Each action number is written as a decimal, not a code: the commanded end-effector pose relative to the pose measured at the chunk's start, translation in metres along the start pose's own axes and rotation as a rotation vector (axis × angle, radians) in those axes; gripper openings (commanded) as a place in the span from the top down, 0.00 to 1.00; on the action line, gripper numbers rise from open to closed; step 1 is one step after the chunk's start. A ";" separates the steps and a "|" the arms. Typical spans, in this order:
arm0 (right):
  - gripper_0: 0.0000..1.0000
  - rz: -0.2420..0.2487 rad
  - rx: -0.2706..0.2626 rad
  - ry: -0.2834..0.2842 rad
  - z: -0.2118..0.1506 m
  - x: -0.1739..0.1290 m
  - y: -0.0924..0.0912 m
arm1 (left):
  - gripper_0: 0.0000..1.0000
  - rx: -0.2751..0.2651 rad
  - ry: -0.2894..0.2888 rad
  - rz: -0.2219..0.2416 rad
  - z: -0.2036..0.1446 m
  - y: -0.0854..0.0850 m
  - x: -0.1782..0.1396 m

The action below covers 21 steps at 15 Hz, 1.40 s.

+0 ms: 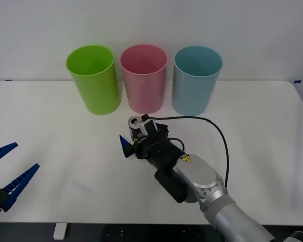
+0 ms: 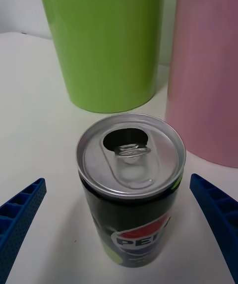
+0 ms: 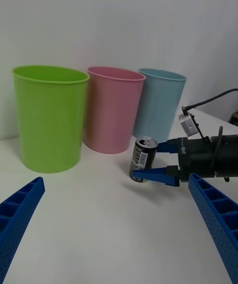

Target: Grasp the object on the table and drop it into the matching bin: aluminum can to the light blue bin, PET bottle to the pink bin.

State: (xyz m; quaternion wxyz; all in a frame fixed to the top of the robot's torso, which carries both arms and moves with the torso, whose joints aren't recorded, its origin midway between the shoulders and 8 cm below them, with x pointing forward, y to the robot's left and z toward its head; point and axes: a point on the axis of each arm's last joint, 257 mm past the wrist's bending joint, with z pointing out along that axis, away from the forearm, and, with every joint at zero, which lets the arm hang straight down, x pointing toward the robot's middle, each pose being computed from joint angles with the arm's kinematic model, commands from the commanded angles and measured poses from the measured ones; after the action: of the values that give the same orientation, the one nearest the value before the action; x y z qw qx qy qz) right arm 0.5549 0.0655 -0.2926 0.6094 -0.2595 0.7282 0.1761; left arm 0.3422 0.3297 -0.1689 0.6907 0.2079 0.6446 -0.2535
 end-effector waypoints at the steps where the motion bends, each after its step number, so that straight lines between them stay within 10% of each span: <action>1: 0.00 -0.003 0.003 -0.001 0.002 -0.002 -0.001 | 0.00 0.000 0.000 0.000 0.000 0.000 0.000; 5: 0.05 -0.007 0.002 -0.001 0.002 -0.002 0.000 | 0.00 0.000 0.000 0.000 0.000 0.000 0.000; 6: 0.69 -0.011 0.001 0.000 0.002 -0.002 0.001 | 0.00 0.000 0.000 0.000 0.000 0.000 0.000; 7: 1.00 -0.012 0.002 0.000 0.002 -0.002 0.000 | 0.00 0.000 0.000 0.000 0.000 0.000 0.000; 21: 1.00 0.005 0.032 -0.047 -0.005 -0.022 -0.021 | 0.00 0.000 0.000 0.000 0.000 0.000 0.000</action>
State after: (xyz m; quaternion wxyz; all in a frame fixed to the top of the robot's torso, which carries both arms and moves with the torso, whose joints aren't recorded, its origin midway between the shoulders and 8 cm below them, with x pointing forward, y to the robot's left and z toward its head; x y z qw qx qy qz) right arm 0.5652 0.0538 -0.2700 0.6280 -0.2467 0.7175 0.1727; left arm 0.3422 0.3297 -0.1689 0.6907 0.2079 0.6446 -0.2534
